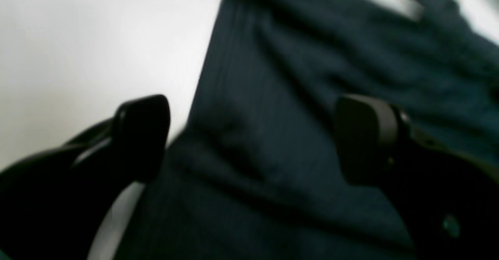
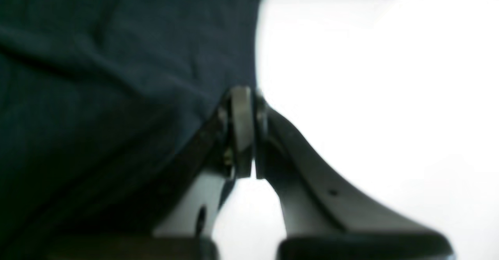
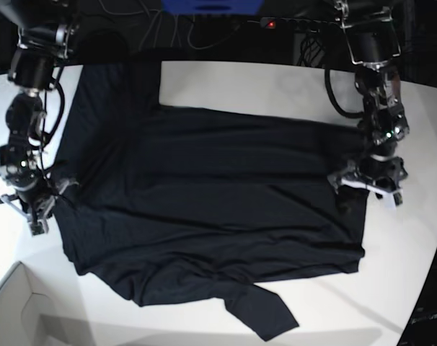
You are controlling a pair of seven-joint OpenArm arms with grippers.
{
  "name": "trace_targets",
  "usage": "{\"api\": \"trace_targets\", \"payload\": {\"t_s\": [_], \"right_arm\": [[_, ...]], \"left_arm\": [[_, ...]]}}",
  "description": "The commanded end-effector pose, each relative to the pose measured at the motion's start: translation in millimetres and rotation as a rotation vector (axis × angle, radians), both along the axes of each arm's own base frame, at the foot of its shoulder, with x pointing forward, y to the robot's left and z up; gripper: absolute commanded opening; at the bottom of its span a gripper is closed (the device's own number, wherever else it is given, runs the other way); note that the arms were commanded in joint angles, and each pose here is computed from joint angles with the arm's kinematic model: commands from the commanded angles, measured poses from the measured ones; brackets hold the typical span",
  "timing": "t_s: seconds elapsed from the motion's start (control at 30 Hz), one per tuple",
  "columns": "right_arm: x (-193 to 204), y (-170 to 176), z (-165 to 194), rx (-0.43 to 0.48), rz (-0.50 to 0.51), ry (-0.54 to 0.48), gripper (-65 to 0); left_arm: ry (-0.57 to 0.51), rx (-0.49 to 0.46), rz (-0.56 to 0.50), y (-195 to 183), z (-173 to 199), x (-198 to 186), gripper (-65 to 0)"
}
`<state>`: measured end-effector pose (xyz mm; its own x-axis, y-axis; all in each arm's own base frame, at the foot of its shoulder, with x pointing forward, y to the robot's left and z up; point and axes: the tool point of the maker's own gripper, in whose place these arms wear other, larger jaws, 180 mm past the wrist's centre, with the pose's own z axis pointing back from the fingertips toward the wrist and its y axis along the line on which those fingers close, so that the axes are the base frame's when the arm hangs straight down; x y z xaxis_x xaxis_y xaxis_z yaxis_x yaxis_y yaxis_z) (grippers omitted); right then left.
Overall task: Layout the t-shirt on the table in an organized manner, then fold the t-shirt properly
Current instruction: 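Release the shirt and raise both grippers toward the collar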
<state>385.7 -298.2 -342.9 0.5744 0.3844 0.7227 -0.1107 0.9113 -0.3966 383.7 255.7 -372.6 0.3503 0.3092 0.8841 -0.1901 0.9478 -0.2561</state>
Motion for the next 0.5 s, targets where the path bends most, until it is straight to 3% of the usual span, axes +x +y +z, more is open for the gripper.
{"api": "trace_targets", "payload": {"t_s": [0.0, 0.17, 0.27, 0.37, 0.47], "right_arm": [[6.6, 3.8, 26.4, -0.014, 0.01, -0.071, -65.0], [-37.9, 6.4, 43.1, -0.099, -0.012, -0.039, -64.4], [-74.3, 10.6, 40.9, -0.09, -0.052, -0.027, -56.3], [-105.9, 22.8, 31.5, -0.076, -0.028, 0.013, -47.2], [-127.3, 24.3, 22.9, -0.063, -0.022, 0.057, -40.6]], "left_arm": [[-0.065, 0.017, -0.005, 3.1, 21.3, 8.3, 0.0], [-0.047, 0.01, -0.042, -6.8, 29.8, -5.6, 0.0], [-0.046, -0.088, -0.091, -32.5, 41.1, -23.8, 0.0], [-0.009, -0.168, -0.167, -68.5, 44.3, -51.4, 0.0], [0.054, -0.186, -0.254, -105.5, 42.6, -83.6, 0.0]]}}
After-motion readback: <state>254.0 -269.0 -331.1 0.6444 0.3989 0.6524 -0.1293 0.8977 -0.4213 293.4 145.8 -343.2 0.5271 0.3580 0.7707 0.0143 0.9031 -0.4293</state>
